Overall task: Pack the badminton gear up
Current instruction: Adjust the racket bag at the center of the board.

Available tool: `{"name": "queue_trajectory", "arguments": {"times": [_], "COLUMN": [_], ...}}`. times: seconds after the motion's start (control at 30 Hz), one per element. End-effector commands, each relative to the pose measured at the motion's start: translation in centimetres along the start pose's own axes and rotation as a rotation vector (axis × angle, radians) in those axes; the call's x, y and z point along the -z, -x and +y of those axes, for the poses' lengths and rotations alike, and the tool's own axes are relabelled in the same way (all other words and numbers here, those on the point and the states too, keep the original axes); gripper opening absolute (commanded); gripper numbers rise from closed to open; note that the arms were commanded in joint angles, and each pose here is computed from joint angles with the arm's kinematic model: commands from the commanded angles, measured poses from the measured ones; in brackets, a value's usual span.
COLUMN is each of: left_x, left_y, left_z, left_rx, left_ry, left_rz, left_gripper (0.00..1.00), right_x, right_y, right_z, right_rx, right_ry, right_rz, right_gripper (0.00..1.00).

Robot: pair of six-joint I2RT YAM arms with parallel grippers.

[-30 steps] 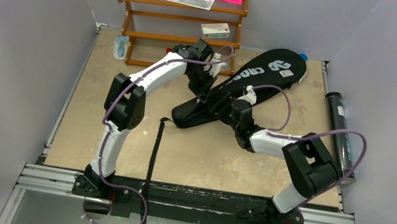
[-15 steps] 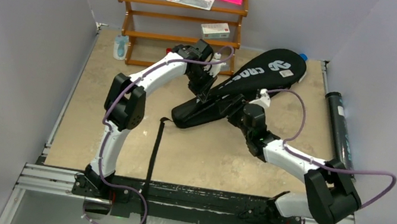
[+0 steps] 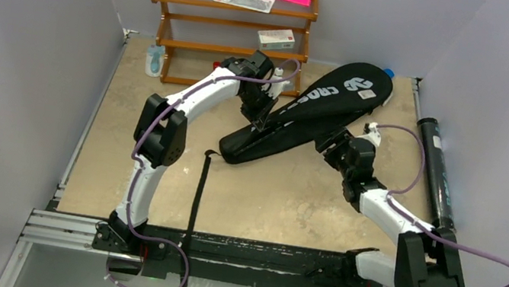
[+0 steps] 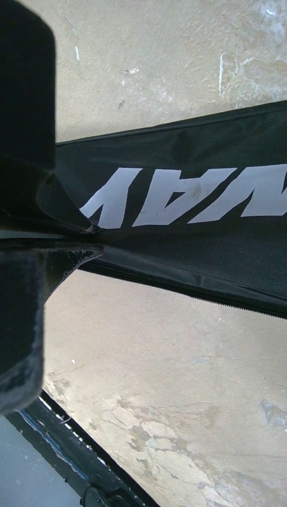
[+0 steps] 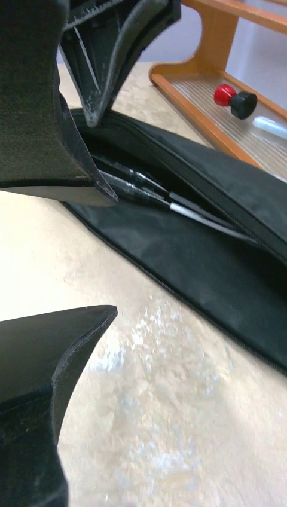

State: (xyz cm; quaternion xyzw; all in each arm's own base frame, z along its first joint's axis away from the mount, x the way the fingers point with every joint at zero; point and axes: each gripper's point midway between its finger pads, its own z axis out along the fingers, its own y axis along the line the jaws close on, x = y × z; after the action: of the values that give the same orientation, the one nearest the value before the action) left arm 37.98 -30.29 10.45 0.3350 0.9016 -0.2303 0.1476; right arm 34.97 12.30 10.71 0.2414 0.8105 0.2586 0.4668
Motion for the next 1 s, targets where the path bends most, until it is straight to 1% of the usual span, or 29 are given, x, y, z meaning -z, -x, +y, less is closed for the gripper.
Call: {"name": "queue_trajectory", "arguments": {"times": [0.0,0.23,0.4,0.5,0.57,0.73,0.8,0.83,0.97], "left_x": [2.3,2.5,2.6,3.4,3.9,3.6,3.7,3.7,3.7], "left_y": [1.8,1.4,1.1,0.4,0.0,0.1,0.1,0.1,0.8], "left_z": [-0.4,1.3,2.4,5.2,6.6,6.3,6.5,6.5,5.4], "left_rx": [-0.030,-0.030,-0.027,-0.021,-0.026,-0.032,-0.033,-0.035,-0.062], "left_ry": [0.034,0.134,0.192,0.363,0.444,0.422,0.430,0.433,0.398], "left_rz": [-0.064,-0.049,-0.034,0.001,0.013,0.012,0.015,0.013,-0.018], "left_gripper": [0.00,0.00,0.00,0.00,0.00,0.02,0.07,0.11,0.32], "right_x": [0.4,0.6,0.5,0.8,1.1,1.6,1.5,1.4,0.4], "right_y": [0.5,2.4,2.5,2.8,3.3,4.1,4.3,4.5,5.1], "right_z": [-1.3,-4.9,-6.0,-6.1,-6.0,-6.2,-6.5,-6.5,-6.4], "right_rx": [0.022,-0.004,-0.032,-0.031,-0.023,0.014,0.019,0.020,0.013], "right_ry": [0.006,-0.033,-0.029,-0.030,-0.036,-0.057,-0.067,-0.069,-0.082], "right_rz": [0.020,0.000,0.007,-0.007,-0.026,-0.060,-0.068,-0.072,-0.071], "right_gripper": [0.64,0.63,0.63,0.63,0.63,0.63,0.63,0.63,0.63]}}
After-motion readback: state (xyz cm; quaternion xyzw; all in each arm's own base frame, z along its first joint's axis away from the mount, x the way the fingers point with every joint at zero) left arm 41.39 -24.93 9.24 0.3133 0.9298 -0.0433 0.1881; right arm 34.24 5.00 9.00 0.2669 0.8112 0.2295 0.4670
